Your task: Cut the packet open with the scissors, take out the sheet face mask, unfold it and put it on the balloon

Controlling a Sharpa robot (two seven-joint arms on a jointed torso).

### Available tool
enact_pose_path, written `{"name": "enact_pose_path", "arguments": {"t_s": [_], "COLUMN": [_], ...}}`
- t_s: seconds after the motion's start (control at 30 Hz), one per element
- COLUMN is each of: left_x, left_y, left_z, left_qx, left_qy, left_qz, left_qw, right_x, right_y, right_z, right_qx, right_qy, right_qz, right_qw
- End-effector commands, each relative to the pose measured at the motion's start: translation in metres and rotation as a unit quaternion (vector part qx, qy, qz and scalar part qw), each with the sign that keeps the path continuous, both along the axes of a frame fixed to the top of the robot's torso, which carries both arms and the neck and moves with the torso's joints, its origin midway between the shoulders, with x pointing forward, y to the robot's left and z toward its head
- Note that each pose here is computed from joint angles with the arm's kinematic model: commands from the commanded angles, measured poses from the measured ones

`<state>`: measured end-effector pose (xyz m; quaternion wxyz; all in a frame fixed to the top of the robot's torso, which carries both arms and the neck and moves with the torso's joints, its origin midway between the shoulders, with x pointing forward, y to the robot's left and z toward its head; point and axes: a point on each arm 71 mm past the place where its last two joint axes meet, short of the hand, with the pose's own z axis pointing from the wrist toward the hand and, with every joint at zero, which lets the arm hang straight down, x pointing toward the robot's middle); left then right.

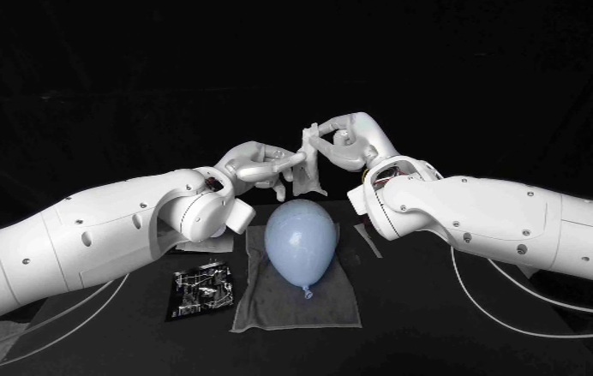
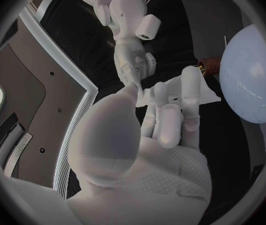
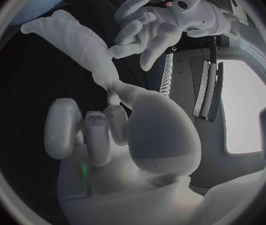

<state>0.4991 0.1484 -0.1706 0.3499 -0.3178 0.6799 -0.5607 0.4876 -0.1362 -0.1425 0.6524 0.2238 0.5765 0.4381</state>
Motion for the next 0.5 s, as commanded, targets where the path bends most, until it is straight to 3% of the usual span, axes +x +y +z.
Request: {"name": "enact_pose_path", "arguments": {"t_s": [0.03,0.5], "left_x": [0.0027,0.0086], "left_y": [0.0011,0.0104], "left_z": [0.0004,-0.0022], "left_qx": [0.007,0.02], "left_qy": [-0.007,-0.008], "left_qz": [0.015,0.041], "left_qw": [1.0,0.999], "right_x": [-0.0015,-0.0027], "right_y": [0.0016,0.0022], "right_z": [0.0021,0.0027], "right_qx": [0.0,0.001], "right_qy": [-0.012,-0.015], "right_qz": [0.005,0.006], "right_qw": [1.0,1.0]}}
